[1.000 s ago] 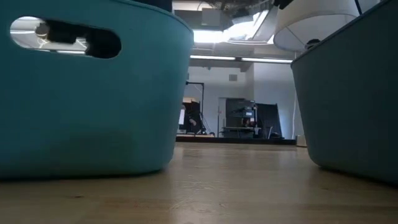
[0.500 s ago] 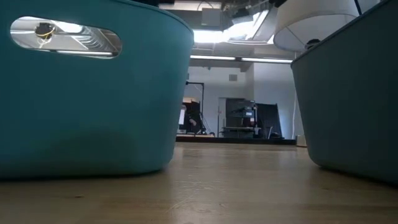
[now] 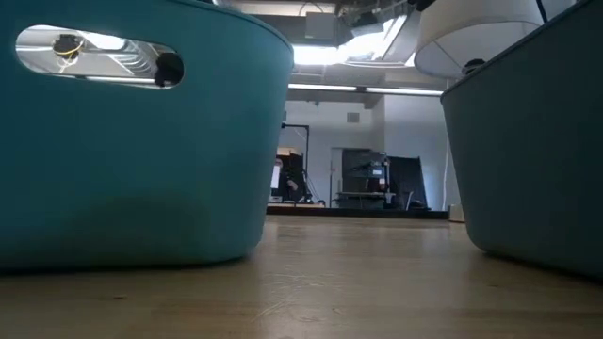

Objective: Pick and place USB-C Cables
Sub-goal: Put the black and violet USB cable into the green bin

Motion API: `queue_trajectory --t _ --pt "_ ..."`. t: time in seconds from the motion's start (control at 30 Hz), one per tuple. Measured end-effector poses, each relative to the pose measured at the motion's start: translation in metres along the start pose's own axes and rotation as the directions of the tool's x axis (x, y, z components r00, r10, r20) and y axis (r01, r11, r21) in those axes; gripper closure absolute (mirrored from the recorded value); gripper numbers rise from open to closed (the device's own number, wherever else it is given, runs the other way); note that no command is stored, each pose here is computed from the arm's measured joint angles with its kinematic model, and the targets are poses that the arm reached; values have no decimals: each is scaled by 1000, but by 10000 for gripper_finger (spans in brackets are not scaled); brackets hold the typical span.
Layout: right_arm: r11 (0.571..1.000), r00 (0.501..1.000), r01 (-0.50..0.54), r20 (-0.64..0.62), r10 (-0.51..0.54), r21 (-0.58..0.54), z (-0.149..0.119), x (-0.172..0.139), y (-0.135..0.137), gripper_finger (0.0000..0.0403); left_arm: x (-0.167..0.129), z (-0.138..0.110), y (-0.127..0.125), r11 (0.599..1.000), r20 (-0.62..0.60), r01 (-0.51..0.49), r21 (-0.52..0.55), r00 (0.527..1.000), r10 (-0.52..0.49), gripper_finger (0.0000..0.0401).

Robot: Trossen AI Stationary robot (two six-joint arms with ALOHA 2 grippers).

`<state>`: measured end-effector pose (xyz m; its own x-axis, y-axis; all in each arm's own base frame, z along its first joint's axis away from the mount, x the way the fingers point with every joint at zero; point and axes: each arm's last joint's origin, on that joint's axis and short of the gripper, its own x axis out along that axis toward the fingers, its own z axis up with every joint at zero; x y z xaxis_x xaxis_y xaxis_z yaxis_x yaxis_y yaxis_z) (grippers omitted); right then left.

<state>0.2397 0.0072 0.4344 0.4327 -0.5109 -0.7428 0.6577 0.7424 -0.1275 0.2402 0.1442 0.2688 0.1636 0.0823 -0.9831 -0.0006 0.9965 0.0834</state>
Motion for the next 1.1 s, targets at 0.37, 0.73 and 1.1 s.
queue_trajectory --t 0.37,0.73,1.1 --pt "1000 1000 0 0 0 -6 0 0 0 249 45 2 -30 846 -158 108 521 987 -29 290" --pt "1000 1000 0 0 0 19 0 0 0 249 55 35 -31 654 171 -202 729 979 111 268" --pt "1000 1000 1 -1 -1 15 0 0 0 249 92 46 -33 706 90 -132 695 991 97 222"
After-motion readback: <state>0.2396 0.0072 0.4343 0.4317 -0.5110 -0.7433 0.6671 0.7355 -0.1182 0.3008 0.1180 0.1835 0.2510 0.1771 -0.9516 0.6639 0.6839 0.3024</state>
